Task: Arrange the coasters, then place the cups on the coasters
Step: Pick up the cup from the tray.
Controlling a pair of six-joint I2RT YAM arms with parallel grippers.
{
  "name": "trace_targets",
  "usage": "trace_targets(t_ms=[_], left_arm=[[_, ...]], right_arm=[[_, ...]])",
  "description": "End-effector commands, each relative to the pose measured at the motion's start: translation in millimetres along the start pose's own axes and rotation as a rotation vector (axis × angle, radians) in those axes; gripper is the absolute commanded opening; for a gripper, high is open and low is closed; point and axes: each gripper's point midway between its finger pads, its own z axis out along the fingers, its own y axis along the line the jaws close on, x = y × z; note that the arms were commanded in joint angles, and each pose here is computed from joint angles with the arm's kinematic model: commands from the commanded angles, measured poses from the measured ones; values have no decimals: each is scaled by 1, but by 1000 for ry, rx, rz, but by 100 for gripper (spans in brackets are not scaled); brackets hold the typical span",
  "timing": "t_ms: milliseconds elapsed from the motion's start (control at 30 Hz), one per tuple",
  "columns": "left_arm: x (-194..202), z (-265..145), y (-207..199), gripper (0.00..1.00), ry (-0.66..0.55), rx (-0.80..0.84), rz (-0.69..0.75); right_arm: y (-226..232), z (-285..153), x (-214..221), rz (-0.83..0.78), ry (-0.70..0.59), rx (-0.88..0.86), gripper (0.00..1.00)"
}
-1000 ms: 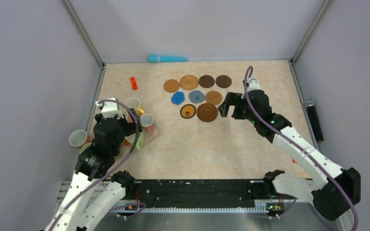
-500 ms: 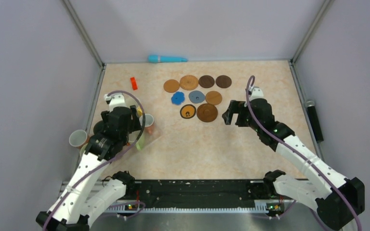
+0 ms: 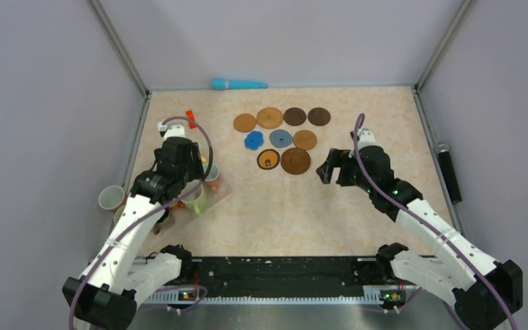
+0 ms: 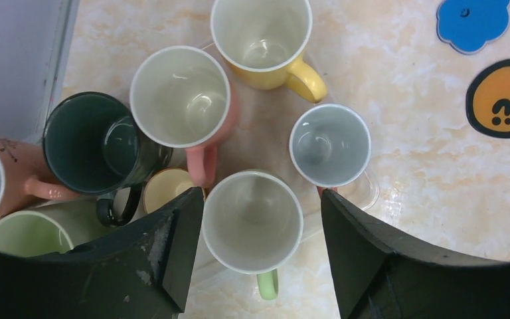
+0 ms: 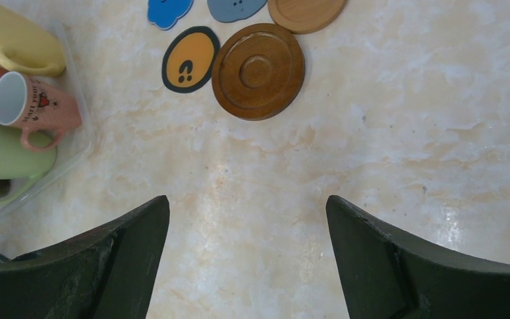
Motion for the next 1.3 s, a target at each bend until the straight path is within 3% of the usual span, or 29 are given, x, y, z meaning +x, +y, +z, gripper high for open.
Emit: trace_targets(t_ms=[0, 267, 533, 633, 867, 1267], left_arm=[[-25, 10, -12, 71, -32, 36, -5], [-57, 48, 0, 70, -16, -13, -61], [-83, 93, 23, 60, 31, -64, -166], [-82, 114, 32, 54, 57, -39, -198], [-74, 147, 40, 50, 126, -38, -207], [-41, 177, 38, 41, 300, -30, -189]], right_arm=[[24, -3, -8, 48, -23, -113, 86], [38, -9, -4, 87, -6, -191, 80], [47, -12, 0, 113, 3, -243, 79], [49, -14, 0, 121, 7, -256, 79], [52, -19, -3, 112, 3, -267, 78], [51, -19, -5, 113, 1, -260, 78]])
